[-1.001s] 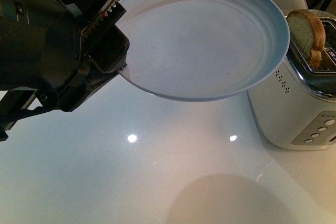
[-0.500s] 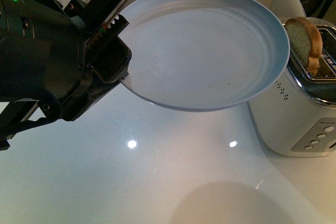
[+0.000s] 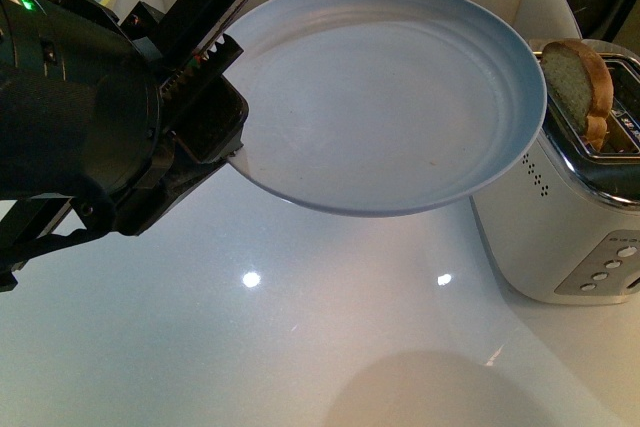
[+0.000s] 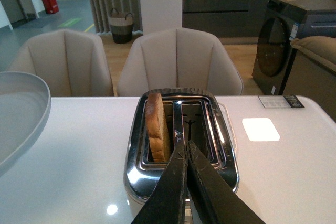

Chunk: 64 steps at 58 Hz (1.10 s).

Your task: Left arm holds plate, right arm toasts bread

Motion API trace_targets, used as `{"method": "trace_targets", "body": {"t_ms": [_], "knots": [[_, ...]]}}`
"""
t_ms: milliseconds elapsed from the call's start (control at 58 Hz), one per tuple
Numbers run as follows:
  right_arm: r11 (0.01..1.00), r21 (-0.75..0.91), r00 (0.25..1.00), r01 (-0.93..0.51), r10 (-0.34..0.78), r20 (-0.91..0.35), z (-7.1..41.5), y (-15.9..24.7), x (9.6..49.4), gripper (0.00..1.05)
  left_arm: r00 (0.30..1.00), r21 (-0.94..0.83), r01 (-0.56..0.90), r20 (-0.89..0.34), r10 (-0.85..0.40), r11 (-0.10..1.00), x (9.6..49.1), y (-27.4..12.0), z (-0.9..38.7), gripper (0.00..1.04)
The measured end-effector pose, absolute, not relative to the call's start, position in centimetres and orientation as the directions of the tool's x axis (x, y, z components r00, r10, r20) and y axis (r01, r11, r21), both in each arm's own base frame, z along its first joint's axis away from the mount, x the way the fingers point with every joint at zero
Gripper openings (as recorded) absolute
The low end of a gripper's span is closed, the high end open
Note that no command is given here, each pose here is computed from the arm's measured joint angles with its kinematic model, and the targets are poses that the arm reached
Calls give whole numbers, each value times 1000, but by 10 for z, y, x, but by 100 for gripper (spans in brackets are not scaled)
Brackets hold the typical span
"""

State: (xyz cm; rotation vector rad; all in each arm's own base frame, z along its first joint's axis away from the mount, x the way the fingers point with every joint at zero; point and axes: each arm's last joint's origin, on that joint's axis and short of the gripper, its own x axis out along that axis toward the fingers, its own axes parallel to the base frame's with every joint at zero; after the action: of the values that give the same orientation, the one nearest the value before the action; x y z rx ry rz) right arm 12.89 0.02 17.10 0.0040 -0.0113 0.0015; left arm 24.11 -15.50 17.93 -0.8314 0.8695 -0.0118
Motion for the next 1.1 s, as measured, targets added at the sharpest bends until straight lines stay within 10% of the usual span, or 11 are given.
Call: {"method": "trace_targets", "body": {"t_ms": [1104], "knots": [[1000,4,1000,-1,1,13,169,0,97,2,664,-650,-310,-670,-332,694,241,-155,179,3]]}}
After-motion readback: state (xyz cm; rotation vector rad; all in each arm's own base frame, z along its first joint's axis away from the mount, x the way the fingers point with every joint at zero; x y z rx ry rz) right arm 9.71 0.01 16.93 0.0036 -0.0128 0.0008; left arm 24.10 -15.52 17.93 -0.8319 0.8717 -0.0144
